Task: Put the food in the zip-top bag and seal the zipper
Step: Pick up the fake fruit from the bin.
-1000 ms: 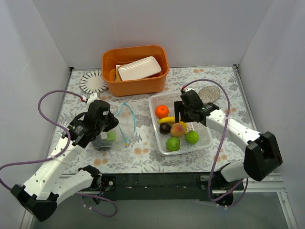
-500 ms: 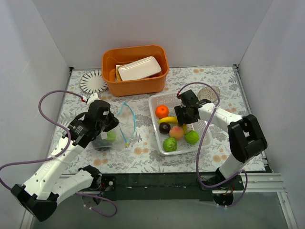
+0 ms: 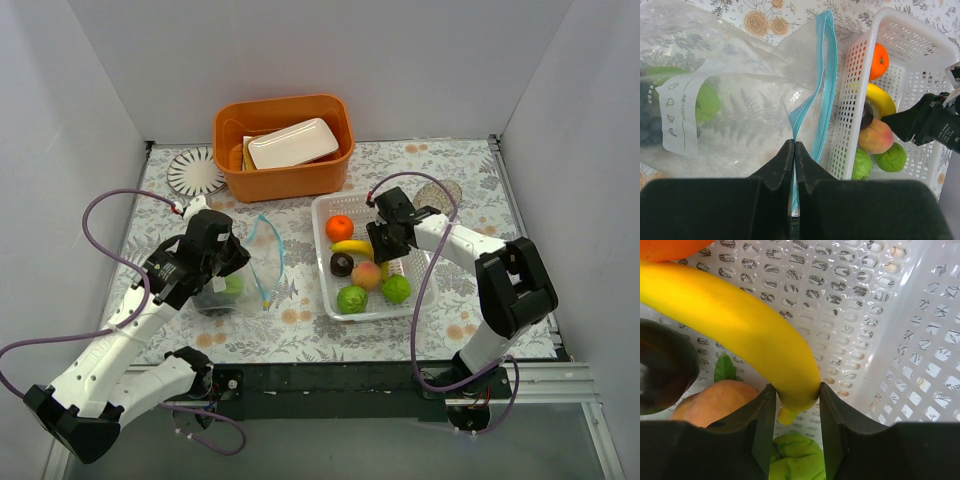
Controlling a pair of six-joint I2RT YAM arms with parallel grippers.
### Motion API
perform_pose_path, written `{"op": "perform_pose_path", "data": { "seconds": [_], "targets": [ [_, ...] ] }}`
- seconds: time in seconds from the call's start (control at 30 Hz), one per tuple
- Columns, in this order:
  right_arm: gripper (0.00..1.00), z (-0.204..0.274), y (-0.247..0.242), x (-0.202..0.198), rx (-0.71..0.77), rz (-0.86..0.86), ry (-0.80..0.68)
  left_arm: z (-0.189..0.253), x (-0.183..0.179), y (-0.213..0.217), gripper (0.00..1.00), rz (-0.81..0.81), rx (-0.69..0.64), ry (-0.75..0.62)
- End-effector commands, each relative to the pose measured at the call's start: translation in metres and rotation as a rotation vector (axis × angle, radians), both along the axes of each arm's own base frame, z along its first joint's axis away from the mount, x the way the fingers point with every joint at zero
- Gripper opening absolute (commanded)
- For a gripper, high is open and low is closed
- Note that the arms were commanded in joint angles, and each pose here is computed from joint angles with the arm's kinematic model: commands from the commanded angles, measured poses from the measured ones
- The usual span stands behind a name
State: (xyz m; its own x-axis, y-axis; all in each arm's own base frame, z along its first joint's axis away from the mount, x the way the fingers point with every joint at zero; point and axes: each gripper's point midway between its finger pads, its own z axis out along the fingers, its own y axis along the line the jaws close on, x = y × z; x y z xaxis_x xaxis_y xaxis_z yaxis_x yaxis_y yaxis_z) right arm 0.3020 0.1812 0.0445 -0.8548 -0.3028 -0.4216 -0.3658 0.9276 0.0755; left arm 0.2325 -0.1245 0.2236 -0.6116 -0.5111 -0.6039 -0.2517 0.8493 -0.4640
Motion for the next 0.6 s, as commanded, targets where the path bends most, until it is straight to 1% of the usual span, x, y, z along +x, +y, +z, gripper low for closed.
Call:
{"op": "perform_pose_path", "data": {
  "seconds": [0.0,0.2,0.57],
  "targets": [
    [0.17,0.041,0.003,0.015,0.054,-0.019,-0.133,-0.002,0.000,-0.001,0.00,-0.002,-0.004,0.000],
    [0.17,0.067,0.002,0.020,0.085,-0.031,-0.209,-0.004,0.000,-0.001,0.00,-0.004,-0.007,0.001],
    [0.18,0.074,0.001,0.019,0.099,-0.067,-0.214,-0.004,-0.001,-0.003,0.00,-0.009,-0.013,0.002]
  ]
}}
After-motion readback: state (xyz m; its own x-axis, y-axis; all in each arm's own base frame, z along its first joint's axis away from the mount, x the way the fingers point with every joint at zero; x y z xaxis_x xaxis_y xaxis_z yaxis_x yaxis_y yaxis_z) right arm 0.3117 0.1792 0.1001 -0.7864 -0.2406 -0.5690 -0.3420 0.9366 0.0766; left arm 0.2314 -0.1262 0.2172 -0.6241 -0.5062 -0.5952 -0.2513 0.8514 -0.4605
